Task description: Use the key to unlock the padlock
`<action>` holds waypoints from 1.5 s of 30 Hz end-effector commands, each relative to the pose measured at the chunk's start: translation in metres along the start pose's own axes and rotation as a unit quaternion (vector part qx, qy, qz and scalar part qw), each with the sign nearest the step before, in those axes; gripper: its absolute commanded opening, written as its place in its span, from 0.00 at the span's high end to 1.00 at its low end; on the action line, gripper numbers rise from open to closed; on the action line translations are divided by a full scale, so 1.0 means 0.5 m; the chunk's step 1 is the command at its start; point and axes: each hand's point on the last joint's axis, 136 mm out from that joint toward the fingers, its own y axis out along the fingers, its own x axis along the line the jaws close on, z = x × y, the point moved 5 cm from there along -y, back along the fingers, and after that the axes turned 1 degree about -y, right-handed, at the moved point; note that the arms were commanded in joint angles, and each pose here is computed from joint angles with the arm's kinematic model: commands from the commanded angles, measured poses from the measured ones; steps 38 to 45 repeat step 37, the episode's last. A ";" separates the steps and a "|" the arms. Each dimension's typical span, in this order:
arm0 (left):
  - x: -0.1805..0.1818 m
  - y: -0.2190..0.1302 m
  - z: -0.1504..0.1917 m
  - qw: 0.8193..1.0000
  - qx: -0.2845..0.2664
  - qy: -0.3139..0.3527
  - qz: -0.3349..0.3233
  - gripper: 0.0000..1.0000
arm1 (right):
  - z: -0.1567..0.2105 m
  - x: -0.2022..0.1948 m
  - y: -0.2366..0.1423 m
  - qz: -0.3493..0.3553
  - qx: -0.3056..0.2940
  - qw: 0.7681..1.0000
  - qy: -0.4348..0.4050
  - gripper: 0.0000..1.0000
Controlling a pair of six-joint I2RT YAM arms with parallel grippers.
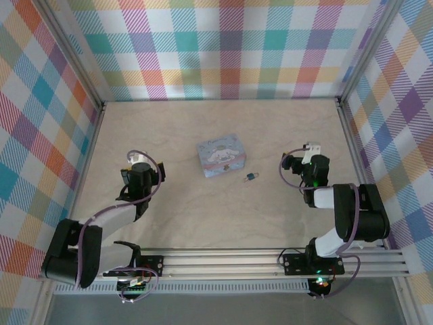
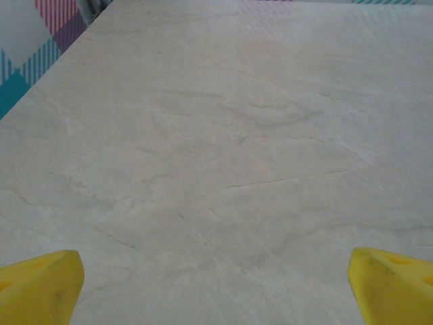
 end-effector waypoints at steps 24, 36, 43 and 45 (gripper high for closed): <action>-0.010 0.112 0.007 0.997 -0.015 -0.013 0.075 0.00 | 0.002 0.004 0.001 -0.013 0.006 1.000 -0.011 0.00; -0.010 0.112 0.007 0.997 -0.014 -0.011 0.076 0.00 | 0.003 0.015 0.005 -0.027 0.014 0.999 -0.024 0.00; -0.010 0.112 0.007 0.997 -0.015 -0.011 0.075 0.00 | 0.001 0.016 0.005 -0.028 0.013 0.999 -0.023 0.00; -0.010 0.112 0.007 0.997 -0.015 -0.011 0.075 0.00 | 0.001 0.016 0.005 -0.028 0.013 0.999 -0.023 0.00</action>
